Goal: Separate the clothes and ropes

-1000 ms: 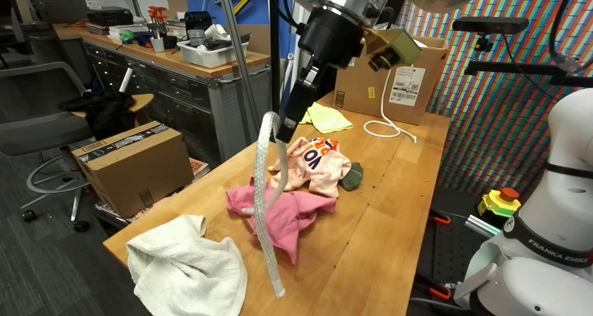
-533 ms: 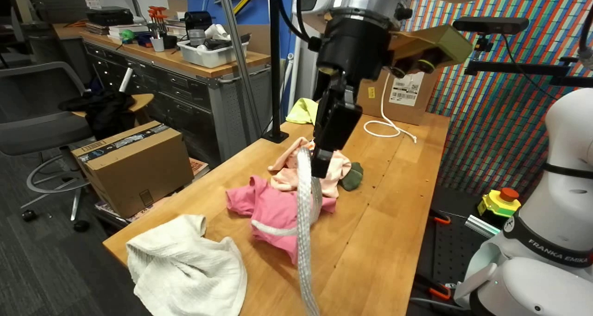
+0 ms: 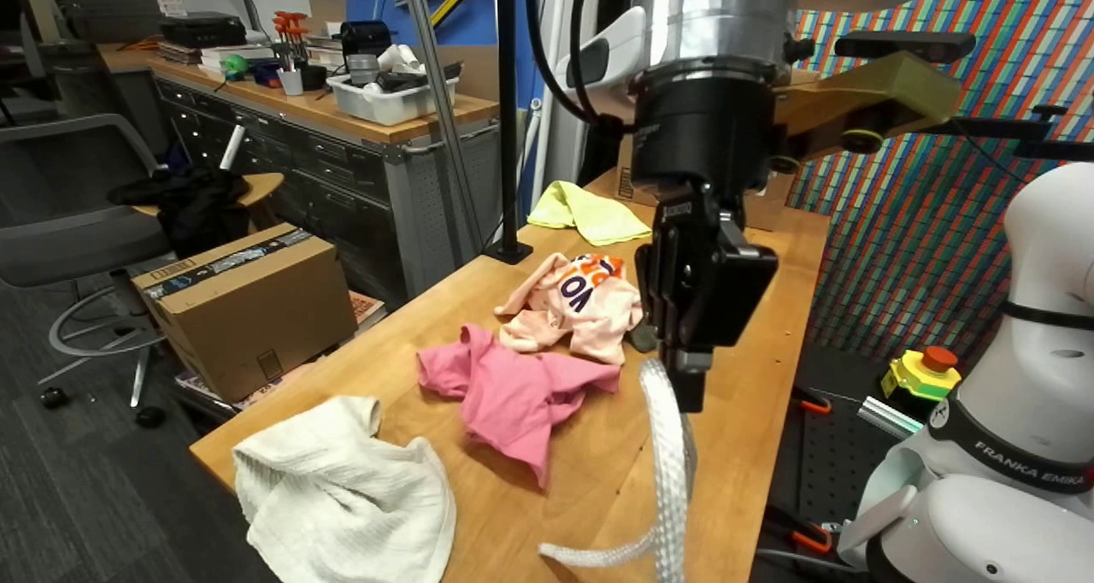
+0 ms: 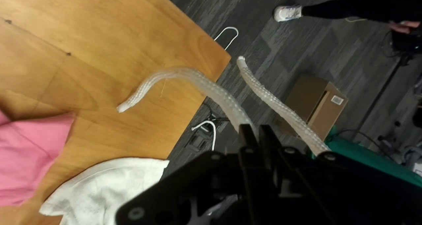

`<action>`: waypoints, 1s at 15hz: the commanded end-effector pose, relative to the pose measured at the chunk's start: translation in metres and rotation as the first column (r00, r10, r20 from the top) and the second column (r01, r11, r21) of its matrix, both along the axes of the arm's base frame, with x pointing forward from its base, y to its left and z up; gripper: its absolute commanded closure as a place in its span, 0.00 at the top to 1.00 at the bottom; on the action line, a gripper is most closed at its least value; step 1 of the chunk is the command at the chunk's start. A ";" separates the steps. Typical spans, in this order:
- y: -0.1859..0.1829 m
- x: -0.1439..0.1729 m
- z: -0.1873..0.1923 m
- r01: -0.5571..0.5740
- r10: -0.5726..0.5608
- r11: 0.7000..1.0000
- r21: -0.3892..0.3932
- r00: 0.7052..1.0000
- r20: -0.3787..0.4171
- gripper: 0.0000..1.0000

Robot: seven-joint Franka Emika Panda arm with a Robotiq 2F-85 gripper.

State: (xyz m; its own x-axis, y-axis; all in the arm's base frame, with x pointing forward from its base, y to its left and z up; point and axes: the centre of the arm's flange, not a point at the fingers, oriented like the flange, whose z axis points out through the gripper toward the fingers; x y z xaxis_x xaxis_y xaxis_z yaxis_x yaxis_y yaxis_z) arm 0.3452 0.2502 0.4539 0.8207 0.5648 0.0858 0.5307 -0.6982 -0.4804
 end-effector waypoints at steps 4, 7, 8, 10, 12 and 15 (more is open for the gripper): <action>0.018 -0.013 -0.018 -0.063 0.066 0.998 0.028 0.991 -0.117 0.04; 0.016 -0.007 -0.040 -0.037 0.035 0.999 -0.009 0.991 -0.133 0.04; 0.015 -0.003 -0.047 -0.025 0.021 0.999 -0.023 0.990 -0.141 0.04; 0.012 0.004 -0.065 0.005 -0.012 0.999 -0.047 0.988 -0.156 0.04; 0.009 0.012 -0.085 0.046 -0.057 0.996 -0.076 0.987 -0.147 0.04; 0.004 0.023 -0.110 0.096 -0.114 0.988 -0.117 0.981 -0.159 0.04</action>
